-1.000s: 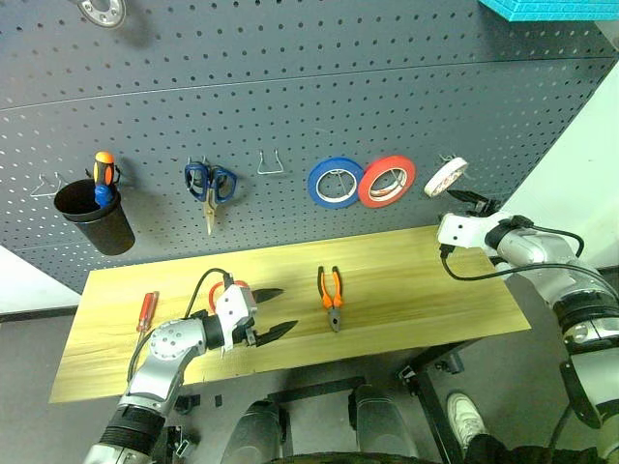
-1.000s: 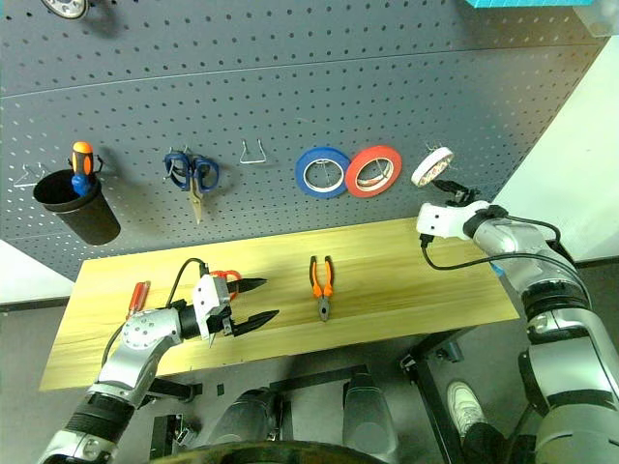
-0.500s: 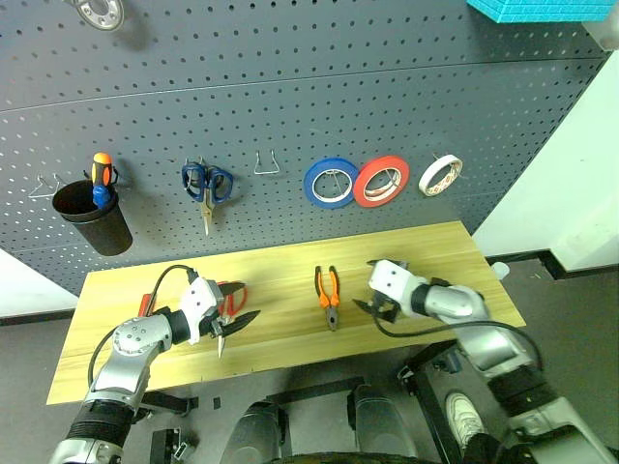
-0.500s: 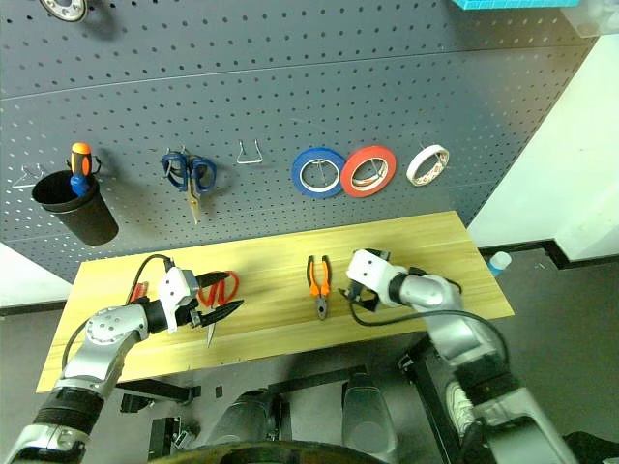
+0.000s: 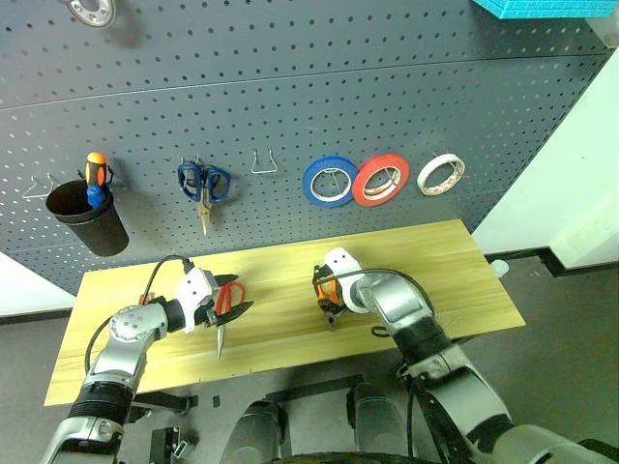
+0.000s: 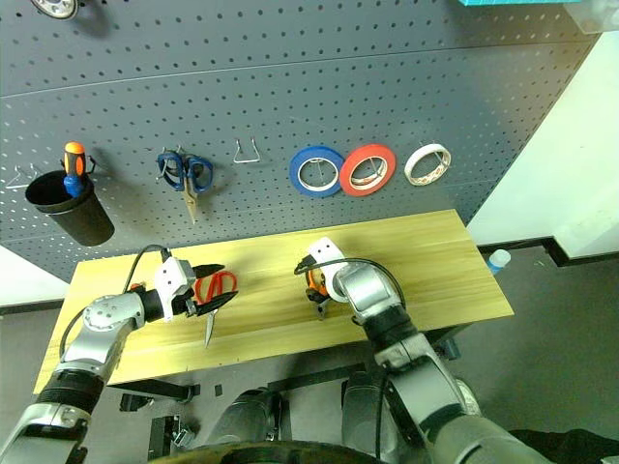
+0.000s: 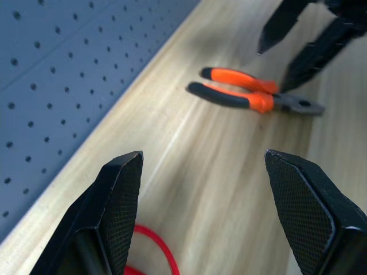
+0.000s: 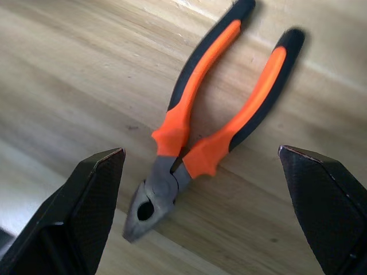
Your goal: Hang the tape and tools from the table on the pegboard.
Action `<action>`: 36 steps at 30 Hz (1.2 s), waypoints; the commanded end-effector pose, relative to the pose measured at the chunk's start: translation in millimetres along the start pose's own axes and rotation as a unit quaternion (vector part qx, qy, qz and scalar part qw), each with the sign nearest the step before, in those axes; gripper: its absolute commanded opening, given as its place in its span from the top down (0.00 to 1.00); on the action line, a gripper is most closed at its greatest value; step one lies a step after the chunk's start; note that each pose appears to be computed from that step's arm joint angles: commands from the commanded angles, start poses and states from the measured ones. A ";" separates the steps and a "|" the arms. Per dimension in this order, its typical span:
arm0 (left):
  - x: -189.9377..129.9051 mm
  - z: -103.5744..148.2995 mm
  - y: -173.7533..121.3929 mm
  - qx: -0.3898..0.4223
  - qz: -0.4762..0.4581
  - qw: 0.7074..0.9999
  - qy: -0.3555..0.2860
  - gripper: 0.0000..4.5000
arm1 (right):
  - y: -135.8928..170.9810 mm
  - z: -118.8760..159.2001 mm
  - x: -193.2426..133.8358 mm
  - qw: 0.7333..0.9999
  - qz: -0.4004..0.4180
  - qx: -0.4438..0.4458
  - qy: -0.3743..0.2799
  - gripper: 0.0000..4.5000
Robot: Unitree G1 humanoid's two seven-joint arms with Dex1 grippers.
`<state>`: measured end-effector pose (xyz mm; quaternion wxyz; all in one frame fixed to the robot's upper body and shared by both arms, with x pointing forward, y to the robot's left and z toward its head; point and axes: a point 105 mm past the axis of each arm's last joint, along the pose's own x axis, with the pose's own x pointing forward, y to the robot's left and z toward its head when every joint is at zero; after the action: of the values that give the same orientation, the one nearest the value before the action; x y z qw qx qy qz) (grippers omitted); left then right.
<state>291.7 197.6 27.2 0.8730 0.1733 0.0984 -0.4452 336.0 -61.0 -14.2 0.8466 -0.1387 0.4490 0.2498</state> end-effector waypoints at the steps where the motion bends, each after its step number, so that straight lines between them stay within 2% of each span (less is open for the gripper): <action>1: -12.1 -3.9 -0.2 0.002 -0.019 1.000 0.015 0.21 | 2.5 9.1 4.1 0.999 -0.013 0.031 0.009 0.01; 10: -18.2 -14.8 -2.8 -0.006 -0.025 0.999 0.029 0.21 | 18.9 17.8 18.2 0.996 -0.021 0.081 0.036 0.01; 22: -16.4 -14.8 -8.1 -0.013 -0.021 0.999 0.020 0.21 | 32.6 29.5 35.0 0.994 -0.035 0.100 0.018 0.01; 27: -17.6 -15.4 -10.3 -0.016 -0.017 1.000 0.019 0.21 | 31.1 30.6 36.5 0.997 -0.047 0.067 0.017 0.01; 30: -18.0 -15.3 -10.8 -0.015 -0.015 1.000 0.018 0.21 | 23.1 31.7 35.8 0.998 -0.063 0.013 0.011 0.01; 36: -18.3 -14.0 -9.9 -0.012 -0.011 1.000 0.016 0.21 | 9.7 27.1 30.3 0.997 -0.065 -0.022 0.022 0.01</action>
<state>269.7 212.1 8.0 0.8640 0.1619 0.1435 -0.4547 358.2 -32.4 -32.9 0.8424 -0.1844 0.4672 0.1950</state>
